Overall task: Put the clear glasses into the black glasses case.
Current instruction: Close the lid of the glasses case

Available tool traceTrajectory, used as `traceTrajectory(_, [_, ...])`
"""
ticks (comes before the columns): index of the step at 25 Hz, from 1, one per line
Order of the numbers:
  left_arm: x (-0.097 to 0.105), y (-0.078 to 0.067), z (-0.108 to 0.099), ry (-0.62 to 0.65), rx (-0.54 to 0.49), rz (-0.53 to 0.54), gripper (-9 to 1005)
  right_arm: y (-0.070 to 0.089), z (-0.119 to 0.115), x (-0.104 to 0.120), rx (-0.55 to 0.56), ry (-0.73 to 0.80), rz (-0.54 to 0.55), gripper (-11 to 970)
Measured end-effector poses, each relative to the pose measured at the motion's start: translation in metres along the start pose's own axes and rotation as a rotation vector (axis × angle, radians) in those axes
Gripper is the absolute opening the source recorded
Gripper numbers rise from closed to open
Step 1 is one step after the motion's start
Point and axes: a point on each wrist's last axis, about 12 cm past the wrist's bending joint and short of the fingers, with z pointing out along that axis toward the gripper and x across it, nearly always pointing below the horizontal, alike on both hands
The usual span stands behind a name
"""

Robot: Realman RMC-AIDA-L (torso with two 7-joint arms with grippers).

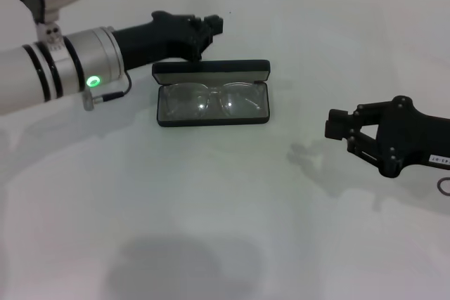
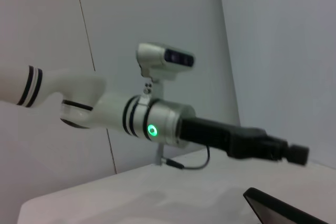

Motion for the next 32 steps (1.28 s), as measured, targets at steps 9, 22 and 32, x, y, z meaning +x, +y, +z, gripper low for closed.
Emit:
traceTrajectory(9, [0.018, -0.009, 0.006, 0.046, 0.010, -0.027, 56, -0.002, 0.004, 0.000, -0.004, 0.002, 0.005, 127])
traceTrajectory(22, [0.033, -0.011, 0.002, 0.061, 0.004, -0.068, 57, -0.009, 0.016, -0.004, -0.025, 0.001, 0.010, 128])
traceTrajectory(32, [0.025, -0.014, -0.008, -0.017, 0.045, -0.074, 58, -0.009, 0.016, -0.003, -0.022, 0.000, 0.007, 127])
